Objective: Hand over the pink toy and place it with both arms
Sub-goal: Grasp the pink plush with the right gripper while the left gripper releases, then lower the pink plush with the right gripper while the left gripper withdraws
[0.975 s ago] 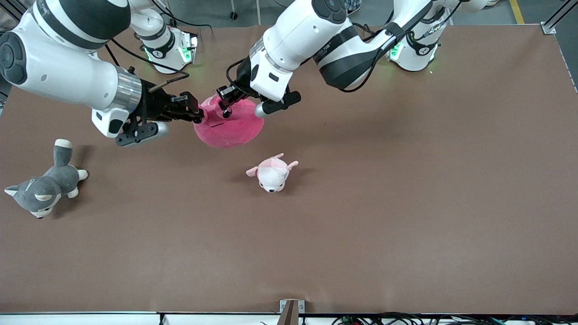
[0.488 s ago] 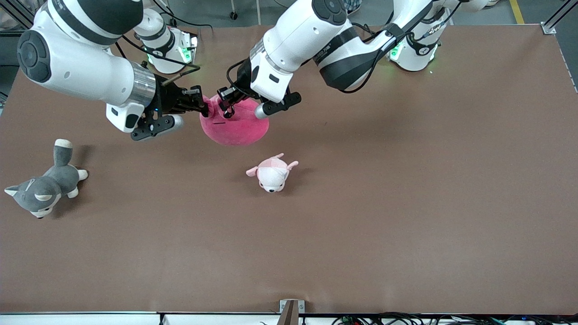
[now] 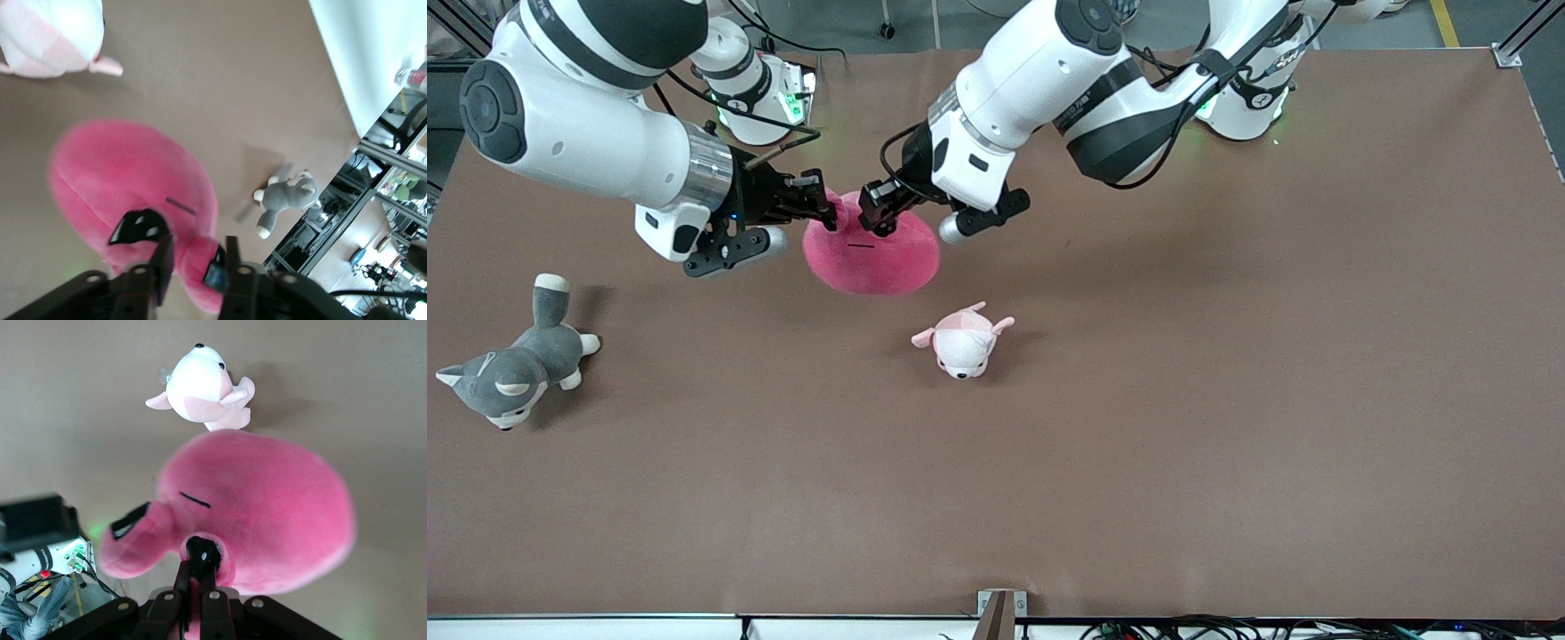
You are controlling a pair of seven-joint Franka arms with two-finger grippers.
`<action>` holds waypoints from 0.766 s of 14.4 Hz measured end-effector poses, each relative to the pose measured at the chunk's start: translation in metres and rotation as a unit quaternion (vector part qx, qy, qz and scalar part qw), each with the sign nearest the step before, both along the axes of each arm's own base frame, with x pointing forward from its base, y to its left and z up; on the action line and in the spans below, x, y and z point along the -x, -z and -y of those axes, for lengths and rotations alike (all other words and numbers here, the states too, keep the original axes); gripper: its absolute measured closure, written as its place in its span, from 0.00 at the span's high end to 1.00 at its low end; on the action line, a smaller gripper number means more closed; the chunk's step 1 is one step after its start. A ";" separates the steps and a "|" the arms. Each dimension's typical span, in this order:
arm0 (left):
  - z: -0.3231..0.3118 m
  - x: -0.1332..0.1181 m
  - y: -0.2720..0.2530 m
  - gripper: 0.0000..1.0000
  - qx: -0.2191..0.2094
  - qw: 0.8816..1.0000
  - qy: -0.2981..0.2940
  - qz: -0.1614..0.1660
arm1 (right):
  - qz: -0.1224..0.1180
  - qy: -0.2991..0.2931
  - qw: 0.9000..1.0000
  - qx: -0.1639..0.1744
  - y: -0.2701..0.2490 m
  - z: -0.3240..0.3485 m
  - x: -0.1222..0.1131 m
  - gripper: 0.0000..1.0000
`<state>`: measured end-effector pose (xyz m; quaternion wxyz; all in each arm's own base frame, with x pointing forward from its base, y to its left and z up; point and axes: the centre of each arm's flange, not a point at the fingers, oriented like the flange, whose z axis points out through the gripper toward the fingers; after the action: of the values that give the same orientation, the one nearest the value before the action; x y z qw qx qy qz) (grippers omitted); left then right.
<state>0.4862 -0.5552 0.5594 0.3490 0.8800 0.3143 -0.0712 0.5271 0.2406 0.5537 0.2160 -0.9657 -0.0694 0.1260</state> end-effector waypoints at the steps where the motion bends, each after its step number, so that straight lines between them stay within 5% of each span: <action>1: -0.005 -0.006 -0.002 0.57 -0.004 1.000 -0.004 0.009 | 0.000 0.001 1.000 0.000 0.000 0.001 0.000 0.08; 6: -0.051 -0.046 0.008 1.00 -0.072 0.997 -0.022 0.021 | 0.005 0.038 0.999 0.004 0.004 0.056 -0.023 0.08; 11: -0.141 -0.095 0.031 1.00 -0.224 0.973 0.034 0.038 | 0.000 0.074 0.997 -0.004 0.047 0.159 -0.064 0.08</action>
<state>0.5814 -0.4137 0.5280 0.1516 0.9482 0.2785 0.0223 0.5916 0.0813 0.5071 0.2284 -0.9674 0.0023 0.1096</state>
